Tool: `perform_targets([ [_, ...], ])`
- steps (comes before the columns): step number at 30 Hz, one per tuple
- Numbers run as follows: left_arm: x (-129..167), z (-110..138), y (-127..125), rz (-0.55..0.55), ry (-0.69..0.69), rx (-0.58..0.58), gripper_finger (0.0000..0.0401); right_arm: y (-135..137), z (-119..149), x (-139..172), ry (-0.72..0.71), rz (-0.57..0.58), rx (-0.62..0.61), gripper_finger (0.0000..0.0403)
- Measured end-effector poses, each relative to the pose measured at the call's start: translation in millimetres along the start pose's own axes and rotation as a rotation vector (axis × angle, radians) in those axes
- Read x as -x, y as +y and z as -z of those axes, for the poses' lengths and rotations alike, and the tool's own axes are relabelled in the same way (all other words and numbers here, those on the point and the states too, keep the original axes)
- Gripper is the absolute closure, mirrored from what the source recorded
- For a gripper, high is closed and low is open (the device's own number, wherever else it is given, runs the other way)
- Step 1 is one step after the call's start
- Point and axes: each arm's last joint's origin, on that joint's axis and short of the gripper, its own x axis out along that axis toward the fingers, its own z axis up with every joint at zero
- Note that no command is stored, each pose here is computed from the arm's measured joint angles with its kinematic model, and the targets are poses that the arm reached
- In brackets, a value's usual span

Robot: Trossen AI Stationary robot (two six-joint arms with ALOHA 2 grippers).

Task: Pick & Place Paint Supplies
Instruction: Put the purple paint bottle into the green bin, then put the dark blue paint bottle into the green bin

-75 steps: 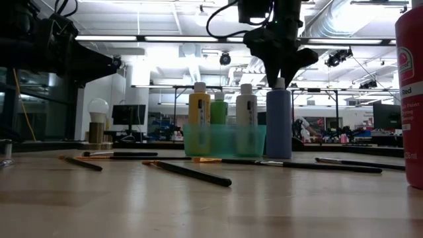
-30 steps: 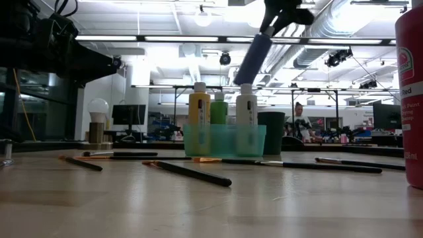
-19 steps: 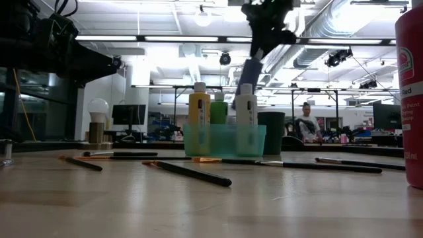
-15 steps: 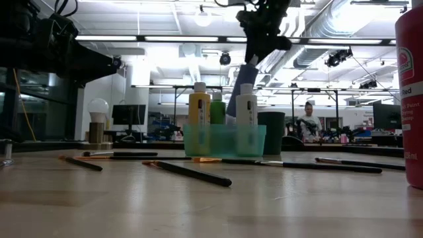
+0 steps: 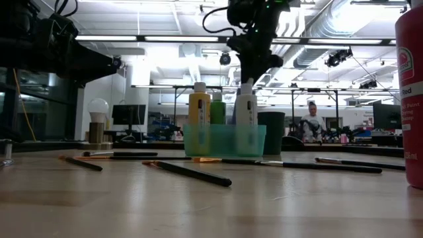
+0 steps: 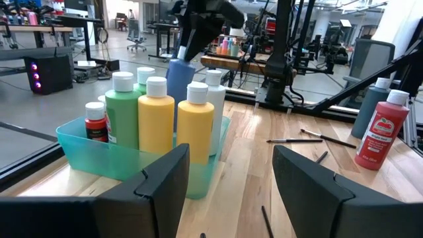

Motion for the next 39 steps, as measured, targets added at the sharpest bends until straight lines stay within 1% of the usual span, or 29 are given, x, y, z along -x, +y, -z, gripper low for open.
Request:
perform_targets([
  [9,0,0,0,0.0,0.0,0.0,0.019,2,-6,-22,0.007,0.005,0.018,0.0277],
  [15,0,0,0,0.0,0.0,0.0,0.019,2,-7,-24,-0.008,0.003,0.024,0.0275],
  [21,0,0,0,-0.001,0.0,0.0,0.019,4,-11,-23,-0.049,-0.013,0.02,0.0258],
  [31,0,0,0,0.0,0.0,0.0,0.019,4,-12,-23,-0.057,-0.015,0.003,0.023],
  [34,0,0,0,0.0,0.0,0.0,0.019,3,-12,-18,-0.064,-0.017,-0.016,0.0216],
  [39,0,0,0,0.0,0.0,0.0,0.019,-1,-7,9,-0.088,-0.036,-0.051,0.0189],
])
